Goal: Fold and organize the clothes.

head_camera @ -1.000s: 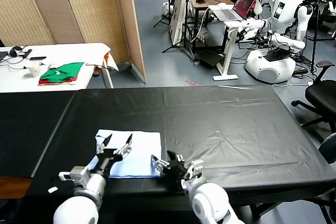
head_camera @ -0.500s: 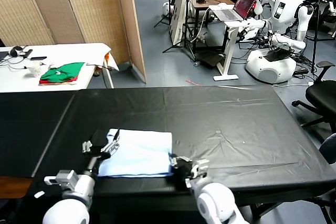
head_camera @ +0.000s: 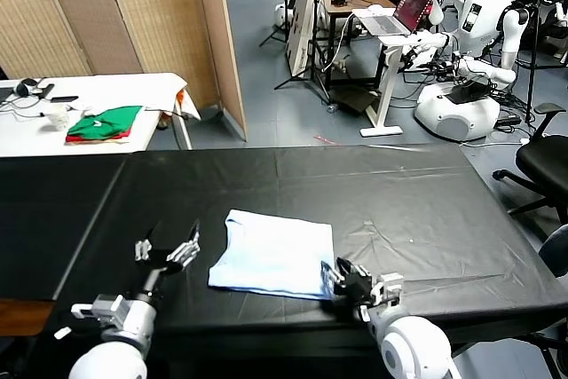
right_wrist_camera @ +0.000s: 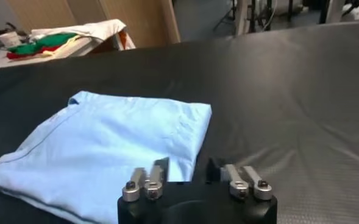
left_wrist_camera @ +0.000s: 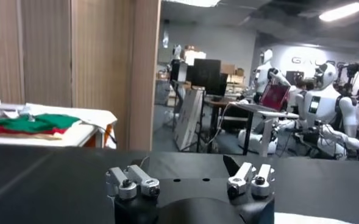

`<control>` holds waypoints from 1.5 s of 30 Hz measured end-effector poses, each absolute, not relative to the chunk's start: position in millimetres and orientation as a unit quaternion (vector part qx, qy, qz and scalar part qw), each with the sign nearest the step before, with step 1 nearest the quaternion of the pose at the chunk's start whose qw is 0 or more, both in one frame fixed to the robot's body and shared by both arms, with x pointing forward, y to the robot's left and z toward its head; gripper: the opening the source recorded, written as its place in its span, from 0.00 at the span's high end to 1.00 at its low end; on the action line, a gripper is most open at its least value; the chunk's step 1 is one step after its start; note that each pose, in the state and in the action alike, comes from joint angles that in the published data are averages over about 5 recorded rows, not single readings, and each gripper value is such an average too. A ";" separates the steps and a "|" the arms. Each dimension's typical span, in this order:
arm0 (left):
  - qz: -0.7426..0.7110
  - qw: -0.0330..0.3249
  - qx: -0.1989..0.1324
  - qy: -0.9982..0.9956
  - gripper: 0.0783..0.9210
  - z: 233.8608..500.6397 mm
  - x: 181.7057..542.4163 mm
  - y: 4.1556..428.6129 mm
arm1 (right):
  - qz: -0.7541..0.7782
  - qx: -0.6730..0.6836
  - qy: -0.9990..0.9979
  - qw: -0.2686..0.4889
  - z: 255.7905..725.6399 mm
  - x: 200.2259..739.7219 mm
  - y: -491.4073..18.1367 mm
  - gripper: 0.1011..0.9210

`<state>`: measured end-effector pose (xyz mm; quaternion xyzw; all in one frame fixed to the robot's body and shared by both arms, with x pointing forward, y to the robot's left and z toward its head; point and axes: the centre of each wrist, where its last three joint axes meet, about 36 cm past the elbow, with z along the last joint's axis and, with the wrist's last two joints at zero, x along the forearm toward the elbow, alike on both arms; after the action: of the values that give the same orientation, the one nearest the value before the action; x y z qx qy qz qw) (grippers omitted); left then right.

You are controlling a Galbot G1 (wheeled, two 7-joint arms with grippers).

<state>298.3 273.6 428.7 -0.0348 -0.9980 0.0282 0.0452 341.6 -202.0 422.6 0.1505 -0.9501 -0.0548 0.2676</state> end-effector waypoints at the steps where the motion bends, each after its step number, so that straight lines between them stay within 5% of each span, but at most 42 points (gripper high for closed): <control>1: 0.025 0.049 -0.034 -0.998 0.02 428.5 297.5 273.9 | -0.054 0.149 -0.952 0.263 423.5 340.5 -202.8 0.31; 5: 0.019 0.064 -0.028 -0.997 0.02 430.8 292.8 274.0 | -0.049 0.136 -0.961 0.234 426.8 334.3 -207.1 0.07; 8: 0.012 0.071 -0.027 -0.997 0.02 432.6 287.6 275.4 | -0.041 0.124 -0.969 0.211 429.7 326.0 -212.5 0.02; 30: -0.004 0.149 -0.004 -0.989 0.02 426.3 226.9 284.4 | 0.023 0.032 -0.991 0.132 441.0 214.7 -216.5 0.02; 45: -0.018 0.238 -0.012 -0.971 0.02 427.3 191.8 284.0 | 0.017 -0.010 -0.978 0.210 437.3 166.0 -207.6 0.02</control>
<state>191.8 284.0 427.3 -0.0124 -0.9710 -0.0184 0.2379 166.0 -207.6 437.3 -0.0097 -0.9775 0.0174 0.2099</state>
